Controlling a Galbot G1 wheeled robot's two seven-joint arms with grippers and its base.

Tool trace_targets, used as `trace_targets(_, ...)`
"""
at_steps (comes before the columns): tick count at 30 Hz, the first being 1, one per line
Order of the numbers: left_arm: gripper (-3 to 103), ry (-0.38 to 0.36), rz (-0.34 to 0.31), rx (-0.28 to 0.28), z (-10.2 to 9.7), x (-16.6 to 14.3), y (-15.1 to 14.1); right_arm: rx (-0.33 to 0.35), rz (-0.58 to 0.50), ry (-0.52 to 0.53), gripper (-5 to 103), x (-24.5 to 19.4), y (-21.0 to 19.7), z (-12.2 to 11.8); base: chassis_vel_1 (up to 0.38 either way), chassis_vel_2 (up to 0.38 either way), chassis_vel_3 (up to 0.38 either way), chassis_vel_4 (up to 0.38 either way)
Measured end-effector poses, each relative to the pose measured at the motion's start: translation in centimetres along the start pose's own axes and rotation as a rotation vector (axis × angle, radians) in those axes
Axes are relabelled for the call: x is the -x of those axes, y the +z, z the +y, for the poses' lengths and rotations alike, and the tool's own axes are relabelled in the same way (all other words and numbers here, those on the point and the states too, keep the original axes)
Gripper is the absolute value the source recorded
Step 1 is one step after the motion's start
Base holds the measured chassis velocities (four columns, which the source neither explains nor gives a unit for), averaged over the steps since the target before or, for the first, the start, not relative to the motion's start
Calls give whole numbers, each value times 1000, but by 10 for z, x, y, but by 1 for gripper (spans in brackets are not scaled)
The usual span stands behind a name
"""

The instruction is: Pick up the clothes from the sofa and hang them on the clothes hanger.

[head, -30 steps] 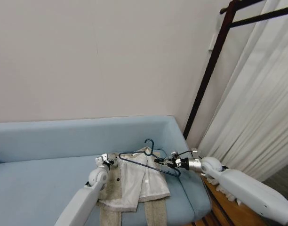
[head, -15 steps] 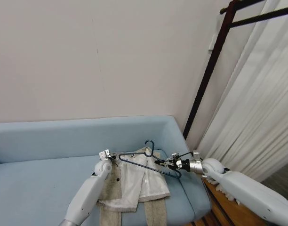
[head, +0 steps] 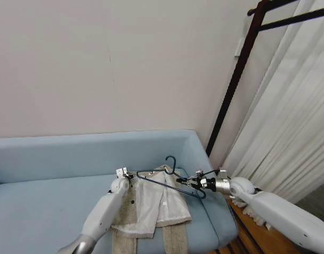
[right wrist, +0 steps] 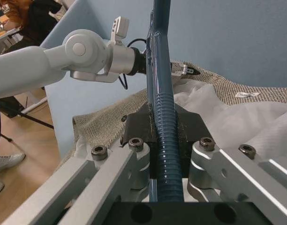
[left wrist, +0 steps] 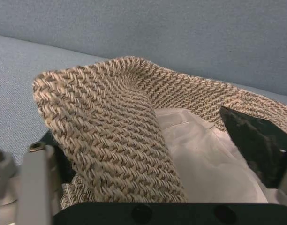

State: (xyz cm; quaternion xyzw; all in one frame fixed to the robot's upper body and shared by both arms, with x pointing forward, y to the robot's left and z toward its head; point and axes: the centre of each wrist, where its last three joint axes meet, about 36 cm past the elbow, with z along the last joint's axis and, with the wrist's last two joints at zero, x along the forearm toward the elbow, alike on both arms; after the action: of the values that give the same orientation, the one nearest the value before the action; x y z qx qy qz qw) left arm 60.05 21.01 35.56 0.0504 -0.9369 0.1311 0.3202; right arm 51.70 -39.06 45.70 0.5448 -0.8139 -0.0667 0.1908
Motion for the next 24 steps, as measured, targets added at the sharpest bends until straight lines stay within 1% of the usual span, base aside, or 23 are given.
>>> trace_targets(2,82,-2,2,2,0,1,0,0,-1,1,9,0,0,0,0,0,0,0)
trace_targets(6,60,-1,2,17,-2,6,1,2,-3,5,9,-2,-1,-2,0,0,0,0)
trace_targets(8,60,0,1,18,-3,6,1,2,-2,6,9,-2,-1,-2,0,0,0,0)
trace_targets(11,44,4,-3,31,-3,6,2,4,-1,11,9,-4,0,-3,0,0,0,0)
trace_targets(13,44,5,-3,33,-3,6,3,4,-1,12,9,-4,0,-4,0,0,0,0)
trace_targets(14,33,7,-4,38,-2,5,4,5,-2,16,9,-5,0,-5,0,0,0,0)
trace_targets(15,28,10,-5,41,-2,4,5,6,-3,17,9,-5,0,-6,0,0,0,0)
trace_targets(17,28,12,-7,44,-1,3,5,7,-3,18,9,-4,0,-7,0,0,0,0)
trace_targets(20,12,23,-21,61,1,-5,6,9,-4,21,9,-3,1,-10,0,0,0,0)
trace_targets(21,12,23,-21,61,1,-5,6,9,-4,21,9,-3,1,-10,0,0,0,0)
trace_targets(23,3,32,-34,80,3,-12,6,10,-2,17,9,-2,2,-12,0,0,0,0)
trace_targets(24,1,35,-42,89,5,-16,6,11,0,12,9,-2,1,-13,0,0,0,0)
